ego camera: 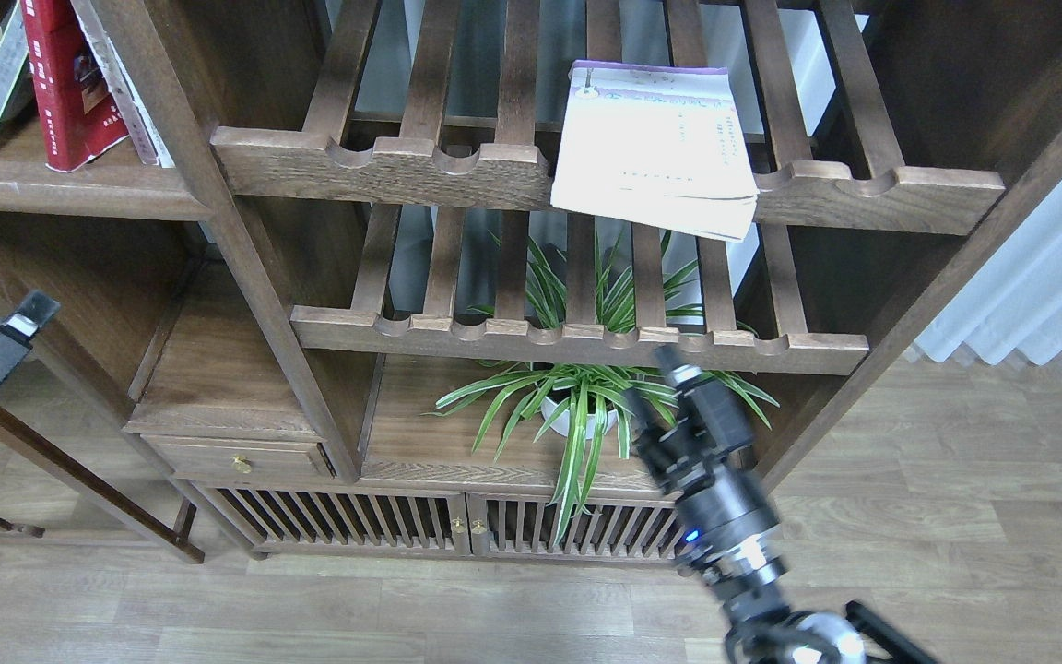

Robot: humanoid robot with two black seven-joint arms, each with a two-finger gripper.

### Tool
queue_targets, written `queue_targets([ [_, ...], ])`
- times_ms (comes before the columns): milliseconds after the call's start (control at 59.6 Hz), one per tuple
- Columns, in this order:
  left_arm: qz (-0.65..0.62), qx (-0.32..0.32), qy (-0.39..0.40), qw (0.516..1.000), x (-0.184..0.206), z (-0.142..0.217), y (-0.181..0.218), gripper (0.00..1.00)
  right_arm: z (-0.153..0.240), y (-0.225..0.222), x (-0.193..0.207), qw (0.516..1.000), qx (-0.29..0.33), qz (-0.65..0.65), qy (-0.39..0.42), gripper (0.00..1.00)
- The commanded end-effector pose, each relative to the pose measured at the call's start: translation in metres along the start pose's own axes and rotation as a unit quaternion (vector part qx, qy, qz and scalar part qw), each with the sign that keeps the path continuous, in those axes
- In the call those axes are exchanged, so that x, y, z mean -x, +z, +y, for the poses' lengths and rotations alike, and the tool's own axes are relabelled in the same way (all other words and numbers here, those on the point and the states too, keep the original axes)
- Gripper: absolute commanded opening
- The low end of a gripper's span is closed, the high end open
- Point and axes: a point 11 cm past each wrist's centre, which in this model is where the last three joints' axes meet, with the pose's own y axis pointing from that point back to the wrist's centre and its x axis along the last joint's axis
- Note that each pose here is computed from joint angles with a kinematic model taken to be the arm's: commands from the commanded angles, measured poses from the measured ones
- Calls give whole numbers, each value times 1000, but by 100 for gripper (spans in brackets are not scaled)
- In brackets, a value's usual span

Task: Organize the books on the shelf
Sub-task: 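Raise the right gripper toward the white book on the top shelf, then grasp the white book's lower edge with the right gripper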

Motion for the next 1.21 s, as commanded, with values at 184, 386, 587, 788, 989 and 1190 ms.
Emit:
queue_targets([
  [184, 3, -2, 4, 1000, -3, 0, -2, 100, -7, -17, 23, 998, 21, 60, -31, 91],
  [386, 3, 1, 6, 1000, -4, 1, -1, 100, -14, -68, 51, 992, -53, 92, -67, 91],
  [587, 5, 5, 13, 1000, -9, 4, 1, 100, -13, -93, 63, 988, -92, 97, -82, 91],
  [788, 6, 4, 15, 1000, -10, 4, 1, 100, -18, -92, 67, 987, -85, 99, -88, 91],
  [989, 7, 4, 17, 1000, -11, 4, 0, 100, -21, -60, 54, 992, -31, 97, -75, 90],
  [1190, 7, 5, 17, 1000, -12, 5, 1, 100, -37, -7, 60, 993, 13, 56, -107, 88],
])
